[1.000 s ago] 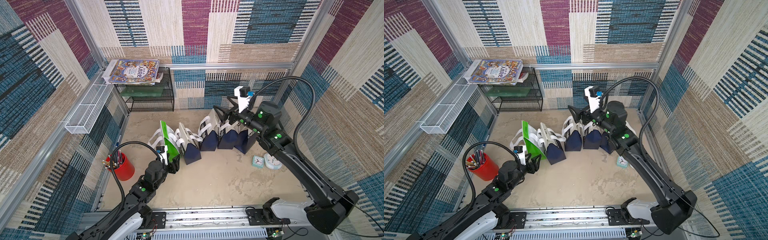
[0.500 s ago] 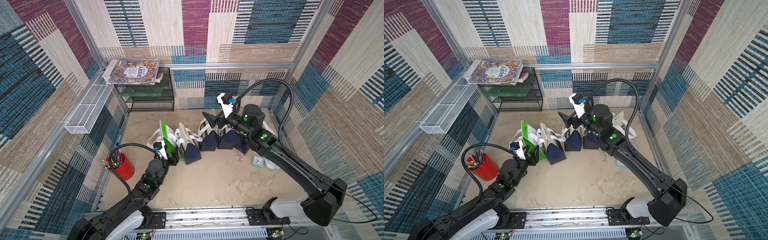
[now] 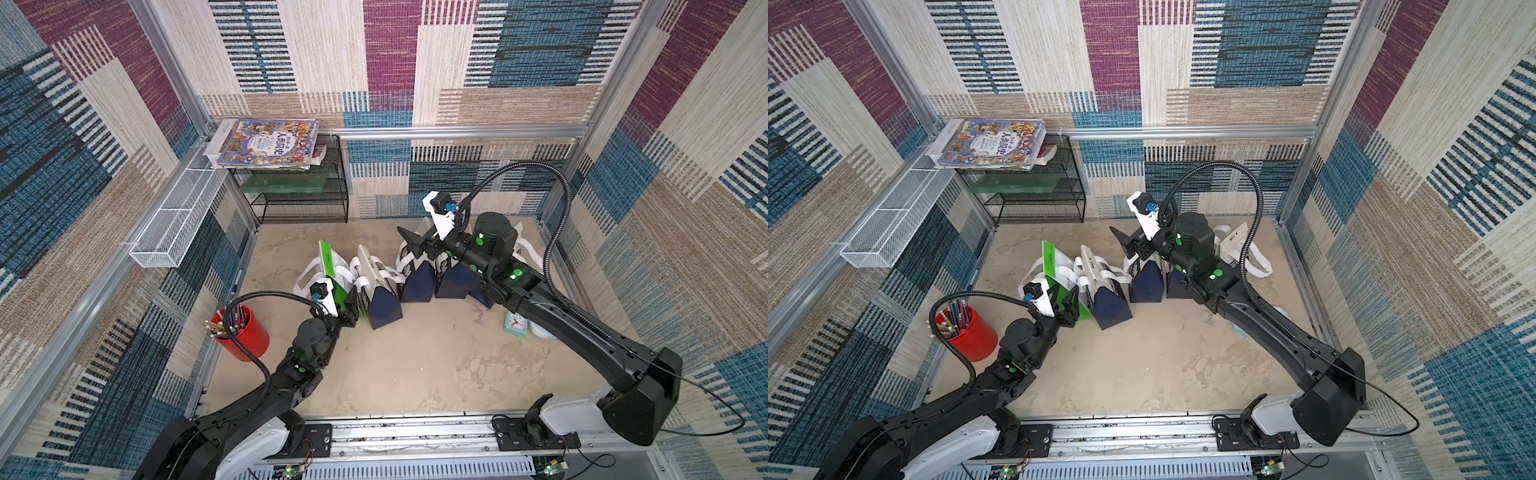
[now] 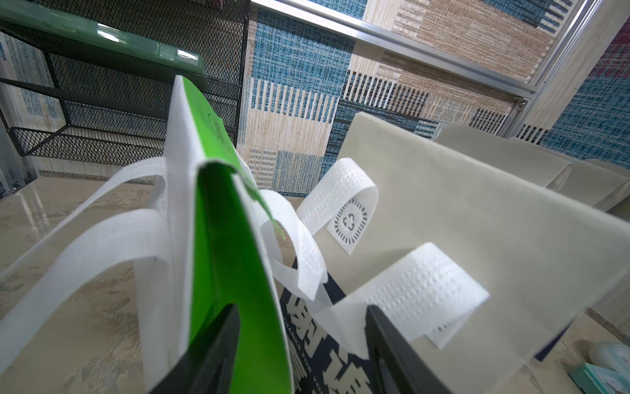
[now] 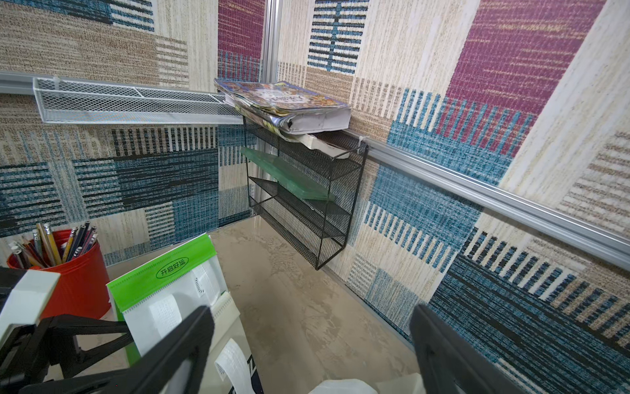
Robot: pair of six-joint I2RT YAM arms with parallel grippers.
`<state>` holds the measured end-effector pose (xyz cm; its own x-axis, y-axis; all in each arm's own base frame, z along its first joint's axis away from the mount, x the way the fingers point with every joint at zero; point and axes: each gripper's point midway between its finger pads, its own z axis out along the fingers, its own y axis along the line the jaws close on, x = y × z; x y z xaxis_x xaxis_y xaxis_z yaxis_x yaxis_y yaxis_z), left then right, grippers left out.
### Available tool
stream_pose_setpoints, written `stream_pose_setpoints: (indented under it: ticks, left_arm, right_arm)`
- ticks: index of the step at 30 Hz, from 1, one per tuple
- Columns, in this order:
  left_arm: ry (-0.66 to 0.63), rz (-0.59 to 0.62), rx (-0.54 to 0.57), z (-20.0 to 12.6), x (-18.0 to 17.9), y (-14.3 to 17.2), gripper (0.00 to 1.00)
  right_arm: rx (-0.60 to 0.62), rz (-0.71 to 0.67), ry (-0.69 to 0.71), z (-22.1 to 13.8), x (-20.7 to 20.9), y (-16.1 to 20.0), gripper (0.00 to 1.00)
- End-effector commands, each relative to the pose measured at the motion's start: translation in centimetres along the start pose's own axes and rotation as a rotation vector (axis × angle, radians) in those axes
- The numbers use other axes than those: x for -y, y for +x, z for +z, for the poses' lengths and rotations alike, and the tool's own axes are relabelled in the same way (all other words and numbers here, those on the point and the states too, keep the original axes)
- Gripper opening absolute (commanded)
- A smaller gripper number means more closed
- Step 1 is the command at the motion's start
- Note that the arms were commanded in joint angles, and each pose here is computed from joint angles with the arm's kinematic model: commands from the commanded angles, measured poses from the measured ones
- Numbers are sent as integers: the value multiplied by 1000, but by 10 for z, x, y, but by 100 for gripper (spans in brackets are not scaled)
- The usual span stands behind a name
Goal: Open the takeout bag
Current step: Pick up the takeout bag at the center of the board.
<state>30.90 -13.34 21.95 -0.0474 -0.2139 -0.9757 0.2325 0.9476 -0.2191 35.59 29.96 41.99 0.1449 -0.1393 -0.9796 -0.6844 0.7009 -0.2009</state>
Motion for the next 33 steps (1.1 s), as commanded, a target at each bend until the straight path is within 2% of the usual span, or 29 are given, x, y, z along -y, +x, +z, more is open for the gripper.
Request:
stream_pose_setpoints:
  ticks: [1, 9, 18, 24, 33]
  left_arm:
    - [-7, 28, 62, -3, -1, -15, 62]
    - [40, 64, 56, -18, 1, -14, 64]
    - [8, 55, 66, -20, -5, -15, 65]
    - [-137, -42, 91, -10, -27, -17, 62]
    - [-142, -93, 109, 12, -21, -20, 52]
  right_arm:
    - [28, -25, 29, 2, 3, -10, 94]
    - [-4, -32, 30, 10, -7, 0, 94]
    - [-18, -32, 31, 16, -15, 4, 93]
    - [-21, -42, 40, 18, -18, 5, 93]
    - [-46, -72, 60, 16, -17, 9, 92]
